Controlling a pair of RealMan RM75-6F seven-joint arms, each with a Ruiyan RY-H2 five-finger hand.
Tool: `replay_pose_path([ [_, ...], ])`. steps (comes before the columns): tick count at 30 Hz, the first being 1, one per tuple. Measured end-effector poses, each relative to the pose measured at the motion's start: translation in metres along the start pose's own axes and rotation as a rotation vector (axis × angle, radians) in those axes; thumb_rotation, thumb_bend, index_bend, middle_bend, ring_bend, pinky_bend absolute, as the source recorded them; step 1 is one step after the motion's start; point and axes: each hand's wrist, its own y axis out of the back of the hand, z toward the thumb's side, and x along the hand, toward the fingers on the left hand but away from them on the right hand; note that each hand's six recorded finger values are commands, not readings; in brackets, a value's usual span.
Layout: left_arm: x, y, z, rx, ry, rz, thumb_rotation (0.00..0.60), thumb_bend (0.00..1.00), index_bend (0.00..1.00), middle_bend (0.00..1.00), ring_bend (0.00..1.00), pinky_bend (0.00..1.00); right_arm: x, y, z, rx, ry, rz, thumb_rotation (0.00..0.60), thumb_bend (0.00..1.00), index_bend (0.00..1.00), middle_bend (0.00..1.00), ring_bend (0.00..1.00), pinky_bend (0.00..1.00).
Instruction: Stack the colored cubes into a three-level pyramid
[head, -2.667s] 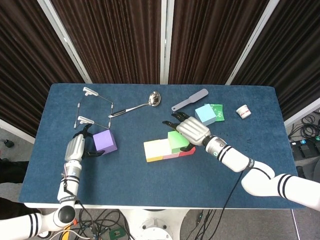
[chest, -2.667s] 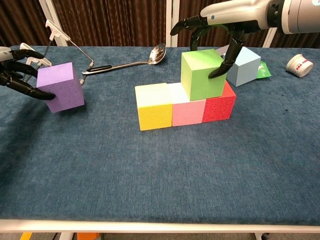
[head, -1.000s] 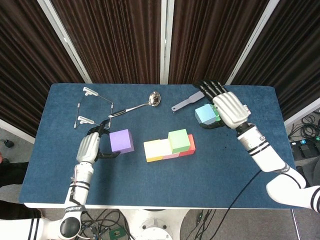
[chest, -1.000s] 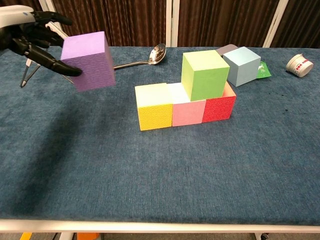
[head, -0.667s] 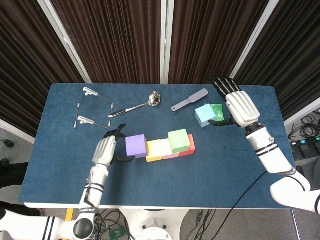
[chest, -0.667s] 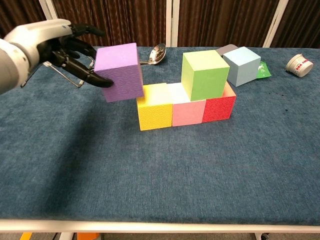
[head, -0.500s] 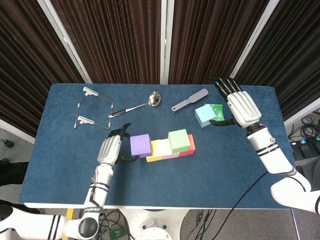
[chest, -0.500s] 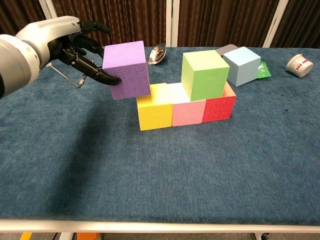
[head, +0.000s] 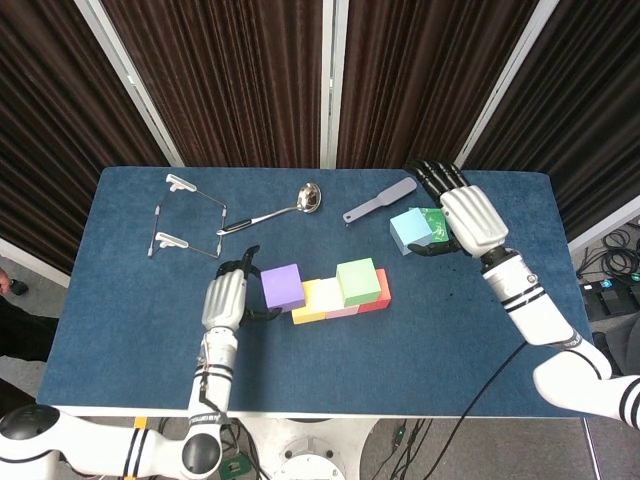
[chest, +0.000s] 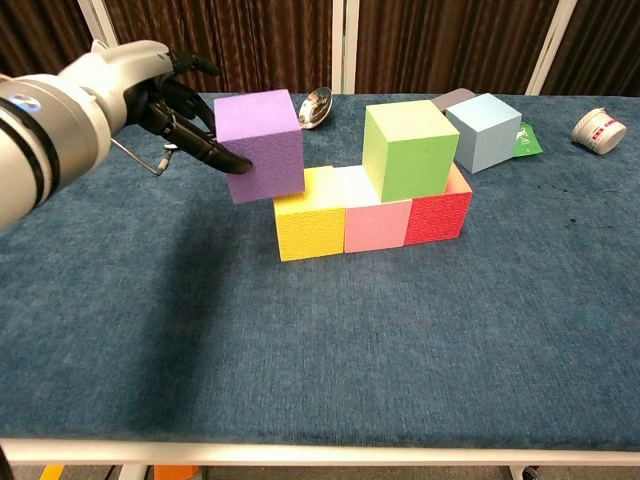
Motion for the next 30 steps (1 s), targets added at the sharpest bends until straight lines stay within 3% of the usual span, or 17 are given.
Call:
replay_pose_path([
  [30, 0.007, -0.027, 0.028, -0.003, 0.005, -0.039, 0.600, 0.15, 0.10, 0.55, 0.15, 0.11, 0.016, 0.003, -0.022, -0.031, -0.015, 0.002, 0.600, 0.00, 0.00, 0.00, 0.00, 0.00],
])
